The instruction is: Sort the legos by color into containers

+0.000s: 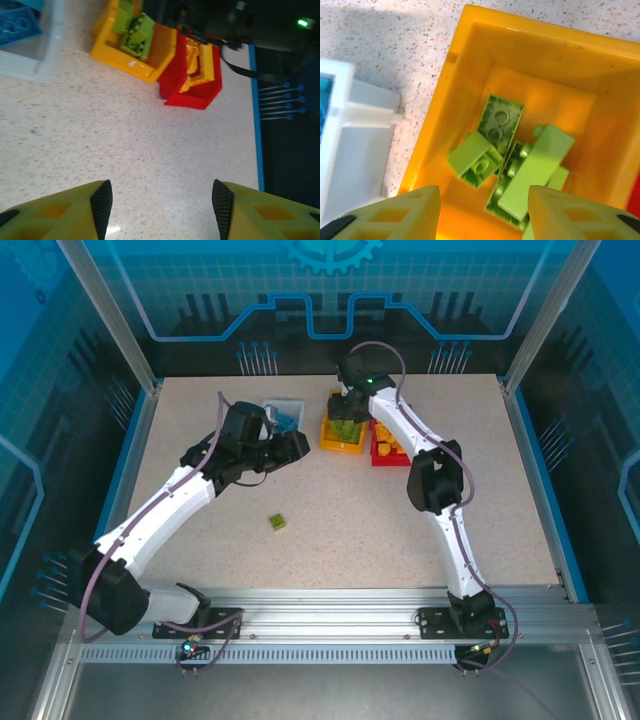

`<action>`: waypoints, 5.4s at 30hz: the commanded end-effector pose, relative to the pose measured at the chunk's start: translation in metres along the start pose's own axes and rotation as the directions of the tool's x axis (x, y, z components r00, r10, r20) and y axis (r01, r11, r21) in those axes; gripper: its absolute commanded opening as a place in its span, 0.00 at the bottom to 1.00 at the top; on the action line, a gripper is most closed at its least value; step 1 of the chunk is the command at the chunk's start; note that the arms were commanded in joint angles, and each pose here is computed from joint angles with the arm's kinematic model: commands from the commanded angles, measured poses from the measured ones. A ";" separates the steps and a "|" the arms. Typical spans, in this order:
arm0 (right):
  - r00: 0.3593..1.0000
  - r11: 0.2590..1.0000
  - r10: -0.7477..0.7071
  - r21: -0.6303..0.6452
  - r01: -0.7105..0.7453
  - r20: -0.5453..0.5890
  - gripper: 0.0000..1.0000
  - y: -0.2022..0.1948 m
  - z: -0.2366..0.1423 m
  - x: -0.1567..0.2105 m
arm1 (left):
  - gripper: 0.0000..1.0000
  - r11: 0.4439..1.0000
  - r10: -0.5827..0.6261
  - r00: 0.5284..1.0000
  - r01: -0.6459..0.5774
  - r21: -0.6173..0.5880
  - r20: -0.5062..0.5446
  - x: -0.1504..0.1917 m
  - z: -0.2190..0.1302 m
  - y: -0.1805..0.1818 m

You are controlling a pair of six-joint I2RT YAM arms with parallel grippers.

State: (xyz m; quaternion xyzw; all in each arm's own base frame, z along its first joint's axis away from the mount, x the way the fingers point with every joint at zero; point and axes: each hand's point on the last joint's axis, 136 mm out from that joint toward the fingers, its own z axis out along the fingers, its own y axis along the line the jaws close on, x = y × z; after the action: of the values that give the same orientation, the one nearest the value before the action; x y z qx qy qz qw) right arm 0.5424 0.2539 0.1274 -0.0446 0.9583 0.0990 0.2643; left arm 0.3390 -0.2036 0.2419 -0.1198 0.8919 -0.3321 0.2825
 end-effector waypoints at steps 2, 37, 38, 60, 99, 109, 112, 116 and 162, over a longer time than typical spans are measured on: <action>0.981 0.990 -0.113 -0.065 0.125 0.154 0.51 0.052 -0.080 -0.008 | 0.59 0.979 0.004 0.997 0.011 -0.203 0.072 0.005 -0.037 0.040; 0.854 0.868 -0.496 -0.114 0.483 -0.159 0.52 0.197 -0.010 0.280 | 0.58 0.871 -0.190 0.965 0.251 -0.423 0.181 0.108 -0.135 0.168; 0.853 0.868 -0.496 -0.113 0.483 -0.161 0.51 0.197 -0.008 0.281 | 0.58 0.871 -0.190 0.965 0.251 -0.423 0.182 0.108 -0.135 0.168; 0.974 0.974 -0.223 -0.031 0.224 0.044 0.32 0.101 -0.074 0.112 | 0.57 0.997 -0.037 0.997 0.041 -0.066 0.062 0.039 -0.062 0.043; 0.988 1.000 0.022 -0.003 -0.022 0.151 0.47 -0.004 -0.002 -0.050 | 0.56 0.987 0.110 0.992 -0.117 0.111 0.062 -0.053 0.051 -0.046; 0.928 1.000 0.010 0.010 -0.015 0.373 0.46 -0.004 -0.137 -0.045 | 0.57 1.000 -0.004 0.997 0.006 -0.022 0.073 -0.066 0.005 0.010; 0.914 0.997 0.033 0.053 -0.059 0.404 0.55 -0.031 -0.170 -0.010 | 0.59 0.997 -0.052 0.995 0.057 -0.055 0.089 -0.068 -0.015 0.037; 0.915 0.986 0.083 0.099 -0.132 0.394 0.99 -0.079 -0.198 0.049 | 0.79 0.989 -0.108 0.989 0.118 -0.094 0.101 -0.062 -0.038 0.075; 0.765 0.971 -0.140 0.239 -0.019 0.629 1.00 -0.224 -0.107 0.157 | 0.99 0.789 0.562 0.622 -0.207 -0.578 0.545 -0.063 -0.010 0.258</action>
State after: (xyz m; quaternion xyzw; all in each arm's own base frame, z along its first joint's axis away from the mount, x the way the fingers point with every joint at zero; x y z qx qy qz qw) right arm 0.3738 -0.0027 0.0742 0.0165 0.8454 -0.0244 0.5333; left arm 0.3670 0.0257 0.0642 -0.1083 0.8283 0.0486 0.5475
